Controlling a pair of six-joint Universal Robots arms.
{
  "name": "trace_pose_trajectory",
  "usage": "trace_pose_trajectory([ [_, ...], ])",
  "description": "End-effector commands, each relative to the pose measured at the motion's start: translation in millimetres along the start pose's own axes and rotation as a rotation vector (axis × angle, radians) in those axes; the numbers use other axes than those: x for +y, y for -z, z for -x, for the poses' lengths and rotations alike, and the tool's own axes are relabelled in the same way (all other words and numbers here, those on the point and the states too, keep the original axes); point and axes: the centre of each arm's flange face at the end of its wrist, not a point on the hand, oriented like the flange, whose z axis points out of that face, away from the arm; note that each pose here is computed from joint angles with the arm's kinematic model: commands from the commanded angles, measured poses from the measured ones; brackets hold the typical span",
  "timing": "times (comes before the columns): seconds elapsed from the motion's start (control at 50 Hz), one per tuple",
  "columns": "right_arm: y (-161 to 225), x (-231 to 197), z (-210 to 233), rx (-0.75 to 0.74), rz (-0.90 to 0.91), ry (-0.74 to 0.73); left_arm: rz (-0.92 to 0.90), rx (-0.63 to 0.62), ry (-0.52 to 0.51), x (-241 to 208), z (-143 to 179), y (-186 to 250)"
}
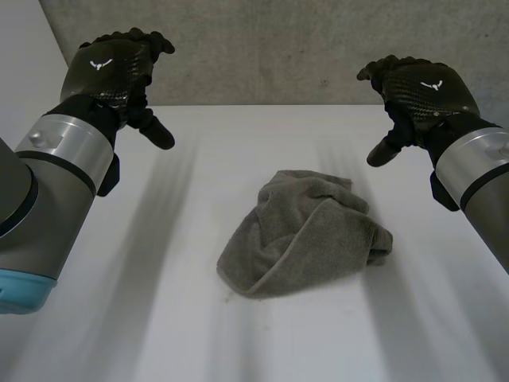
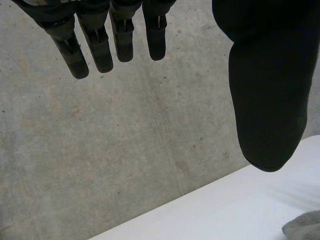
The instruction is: Fold the towel.
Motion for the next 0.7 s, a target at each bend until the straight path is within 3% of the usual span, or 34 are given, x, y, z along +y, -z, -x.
trace_pose_trajectory([
  [0.02, -2.0, -0.1, -7.1, 0.059, -0.002, -0.026, 0.022, -0.004, 0.0, 3.7, 0.6, 0.7],
  [0.48, -2.1, -3.1, -6.0, 0.052, -0.012, -0.014, 0.029, 0.001, -0.004, 5.9, 0.3, 1.9],
  [0.54, -3.4, -10.6, -4.0, 0.022, -0.026, 0.026, 0.046, 0.006, -0.006, 10.3, 0.0, 3.8],
  [0.7, 10.0, 0.3, 17.8, -0.239, 0.124, 0.37, 0.186, 0.035, -0.021, 53.3, -1.4, 21.4],
])
